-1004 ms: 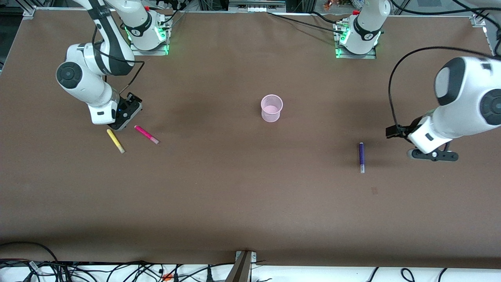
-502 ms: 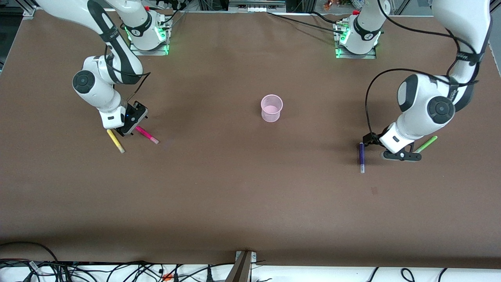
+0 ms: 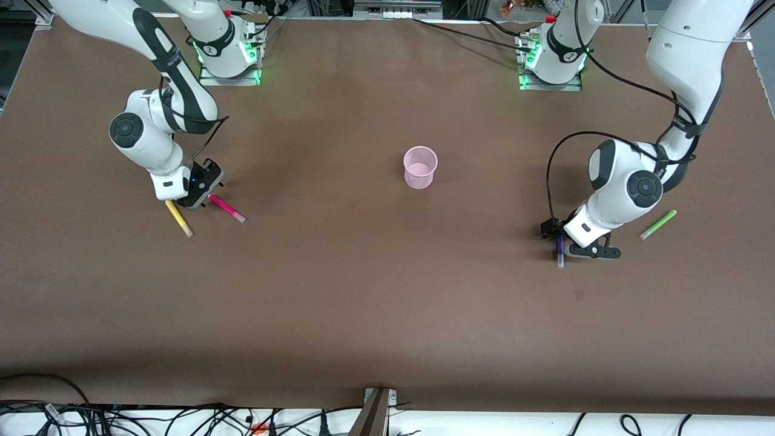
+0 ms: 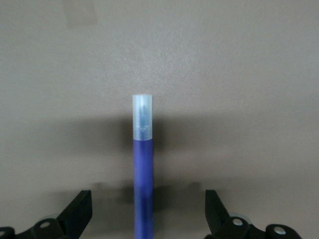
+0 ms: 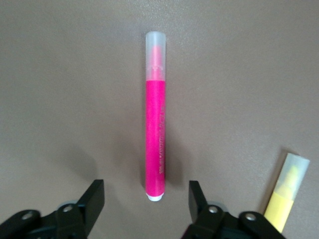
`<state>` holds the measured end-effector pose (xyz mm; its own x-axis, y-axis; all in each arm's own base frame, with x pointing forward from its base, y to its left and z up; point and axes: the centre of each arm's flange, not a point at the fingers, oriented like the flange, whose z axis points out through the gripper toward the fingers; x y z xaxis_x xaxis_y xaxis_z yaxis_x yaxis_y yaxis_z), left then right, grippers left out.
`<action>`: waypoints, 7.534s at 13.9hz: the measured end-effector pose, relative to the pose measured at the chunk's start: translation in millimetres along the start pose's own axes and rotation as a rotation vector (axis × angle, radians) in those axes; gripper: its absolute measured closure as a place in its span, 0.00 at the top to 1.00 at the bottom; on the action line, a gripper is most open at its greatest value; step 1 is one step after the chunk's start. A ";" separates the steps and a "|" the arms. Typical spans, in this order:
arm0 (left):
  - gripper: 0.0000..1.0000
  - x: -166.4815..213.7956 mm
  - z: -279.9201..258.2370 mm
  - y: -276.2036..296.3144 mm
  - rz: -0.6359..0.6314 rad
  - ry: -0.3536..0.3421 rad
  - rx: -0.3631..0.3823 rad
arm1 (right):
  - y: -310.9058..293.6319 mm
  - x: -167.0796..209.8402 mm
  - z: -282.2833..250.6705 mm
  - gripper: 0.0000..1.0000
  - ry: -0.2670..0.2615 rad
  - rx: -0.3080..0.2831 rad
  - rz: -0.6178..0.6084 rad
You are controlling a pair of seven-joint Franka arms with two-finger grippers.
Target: Organize pens into pink holder with both arms
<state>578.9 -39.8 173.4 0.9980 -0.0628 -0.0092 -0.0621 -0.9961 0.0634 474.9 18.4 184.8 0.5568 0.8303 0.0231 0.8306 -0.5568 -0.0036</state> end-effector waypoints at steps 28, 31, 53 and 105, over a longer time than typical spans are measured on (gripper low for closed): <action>0.18 -38.7 -84.2 155.8 -0.541 -0.762 -0.440 | -11.2 62.3 -82.6 0.18 0.089 -0.110 -0.115; 0.18 -52.4 -80.4 211.0 -0.693 -0.905 -0.472 | -14.7 74.9 -104.8 0.18 0.093 -0.122 -0.142; 0.44 -68.4 -11.4 283.7 -0.952 -1.070 -0.617 | -25.0 126.6 -215.7 0.18 -0.020 -0.054 -0.233; 1.00 -15.8 -328.2 -87.8 -0.138 -0.069 0.072 | -447.5 434.5 -103.3 0.18 -0.444 -0.452 -0.443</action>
<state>573.0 69.3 495.5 0.9940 0.0734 -0.0816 0.0724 -0.9973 -0.0151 344.1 626.2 299.7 0.2046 0.8550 -0.4766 0.9452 -0.0459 0.3233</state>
